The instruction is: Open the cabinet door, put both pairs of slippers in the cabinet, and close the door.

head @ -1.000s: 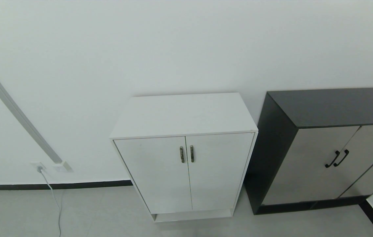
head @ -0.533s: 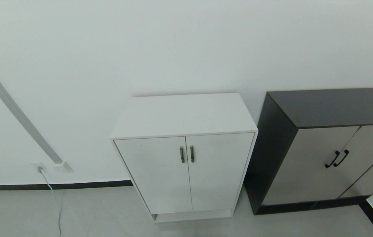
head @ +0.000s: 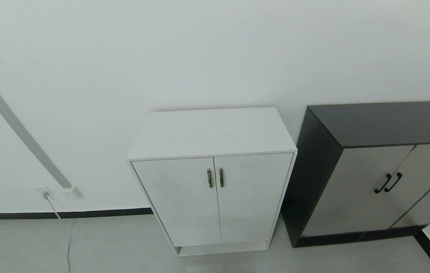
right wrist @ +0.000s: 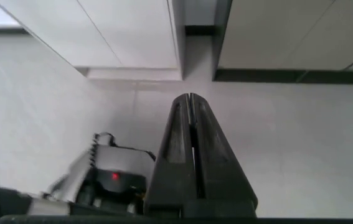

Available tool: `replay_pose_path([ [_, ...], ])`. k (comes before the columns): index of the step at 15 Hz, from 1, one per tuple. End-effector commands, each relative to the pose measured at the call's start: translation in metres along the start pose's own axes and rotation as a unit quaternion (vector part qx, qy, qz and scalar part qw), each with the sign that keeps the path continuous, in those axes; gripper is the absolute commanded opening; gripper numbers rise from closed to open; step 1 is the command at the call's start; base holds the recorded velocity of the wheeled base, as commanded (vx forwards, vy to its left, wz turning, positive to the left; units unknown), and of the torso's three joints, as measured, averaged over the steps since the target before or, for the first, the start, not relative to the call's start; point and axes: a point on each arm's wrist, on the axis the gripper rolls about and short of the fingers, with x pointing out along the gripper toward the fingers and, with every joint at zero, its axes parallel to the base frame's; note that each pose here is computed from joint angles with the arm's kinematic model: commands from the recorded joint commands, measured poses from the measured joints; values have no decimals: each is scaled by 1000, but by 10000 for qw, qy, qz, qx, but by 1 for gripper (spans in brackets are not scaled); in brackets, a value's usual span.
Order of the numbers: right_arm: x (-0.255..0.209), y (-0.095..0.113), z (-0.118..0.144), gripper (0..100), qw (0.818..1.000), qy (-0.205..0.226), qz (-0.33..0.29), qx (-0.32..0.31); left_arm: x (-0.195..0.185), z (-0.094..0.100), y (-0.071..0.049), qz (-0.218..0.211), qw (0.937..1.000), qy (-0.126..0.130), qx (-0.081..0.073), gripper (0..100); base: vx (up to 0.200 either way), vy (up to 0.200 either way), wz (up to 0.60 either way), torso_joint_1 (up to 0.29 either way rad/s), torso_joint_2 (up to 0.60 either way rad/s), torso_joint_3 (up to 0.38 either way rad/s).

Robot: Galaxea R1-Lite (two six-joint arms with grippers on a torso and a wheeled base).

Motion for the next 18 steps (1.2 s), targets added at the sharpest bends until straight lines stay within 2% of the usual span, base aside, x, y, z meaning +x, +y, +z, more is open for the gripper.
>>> replay_pose_path([
  [1,-3,0,-2,0,9998,-215,-30,-16,0,0,0,3,10000,5,-1,0,0,0,0,0,0,0],
  [3,-6,0,-3,0,9986,-387,-303,214,0,0,0,3,10000,13,-1,0,0,0,0,0,0,0],
  [5,-14,0,-7,0,9936,-972,-510,275,0,0,0,3,10000,5,-1,0,0,0,0,0,0,0],
  [7,-19,1,-10,0,9888,-1335,-601,286,0,0,0,3,10000,5,-1,0,0,0,0,0,0,0],
  [11,-23,2,-12,0,9843,-1608,-658,303,0,0,0,3,10000,5,-8,0,0,0,0,0,0,0],
  [14,-28,3,-16,0,9769,-2006,-676,283,0,0,0,3,10000,5,-8,0,0,0,0,0,0,0],
  [18,-31,4,-18,0,9707,-2243,-798,311,0,0,0,3,10000,5,-1,0,0,0,0,0,0,0],
])
